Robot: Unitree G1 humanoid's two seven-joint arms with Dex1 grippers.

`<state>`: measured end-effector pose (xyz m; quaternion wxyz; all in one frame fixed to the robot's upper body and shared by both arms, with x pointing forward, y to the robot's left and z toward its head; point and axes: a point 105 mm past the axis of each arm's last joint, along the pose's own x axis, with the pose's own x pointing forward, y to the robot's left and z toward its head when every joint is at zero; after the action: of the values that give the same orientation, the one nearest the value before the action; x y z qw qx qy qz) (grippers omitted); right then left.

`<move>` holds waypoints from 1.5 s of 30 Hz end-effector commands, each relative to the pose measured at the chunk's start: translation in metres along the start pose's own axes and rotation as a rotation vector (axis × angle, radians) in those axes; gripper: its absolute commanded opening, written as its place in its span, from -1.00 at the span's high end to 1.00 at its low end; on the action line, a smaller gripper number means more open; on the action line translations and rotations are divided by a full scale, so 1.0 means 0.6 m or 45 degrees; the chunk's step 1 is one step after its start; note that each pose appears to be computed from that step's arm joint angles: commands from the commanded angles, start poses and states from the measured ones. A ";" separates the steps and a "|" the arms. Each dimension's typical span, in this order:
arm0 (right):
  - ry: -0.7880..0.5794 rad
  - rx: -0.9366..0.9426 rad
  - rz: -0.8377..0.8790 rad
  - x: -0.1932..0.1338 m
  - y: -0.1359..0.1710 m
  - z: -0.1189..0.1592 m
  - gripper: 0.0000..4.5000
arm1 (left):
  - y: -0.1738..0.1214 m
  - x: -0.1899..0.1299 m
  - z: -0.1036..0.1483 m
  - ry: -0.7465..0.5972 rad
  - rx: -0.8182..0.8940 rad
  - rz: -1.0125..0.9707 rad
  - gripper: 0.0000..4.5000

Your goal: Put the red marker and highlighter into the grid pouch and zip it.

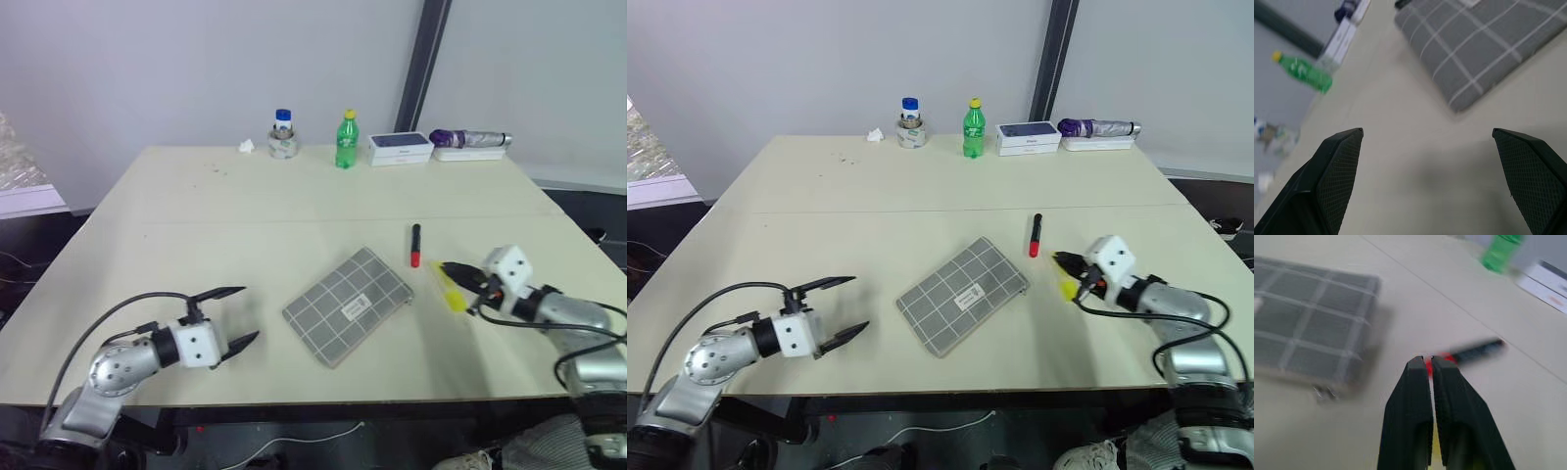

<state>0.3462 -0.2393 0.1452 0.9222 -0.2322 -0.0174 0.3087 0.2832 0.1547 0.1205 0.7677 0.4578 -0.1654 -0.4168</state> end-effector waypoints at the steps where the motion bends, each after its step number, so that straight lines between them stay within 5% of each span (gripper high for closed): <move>1: -0.003 -0.053 0.002 0.037 0.007 0.006 0.98 | -0.004 0.030 0.019 -0.083 0.125 -0.029 -0.98; 8: 0.085 -0.125 0.020 0.094 0.029 -0.019 0.98 | -0.039 0.070 0.043 -0.205 0.221 -0.138 -0.98; 28: 0.063 -0.133 0.031 0.100 0.043 -0.018 0.98 | -0.074 0.131 0.056 -0.298 0.273 -0.244 -0.98; 45: -0.042 -0.168 -0.017 0.084 0.015 0.030 0.98 | -0.062 0.096 0.049 -0.279 0.287 -0.237 -0.98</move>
<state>0.3790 -0.1948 0.1286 0.9051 -0.2890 -0.0172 0.3112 0.2836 0.0812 0.1005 0.6503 0.5030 -0.2585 -0.5073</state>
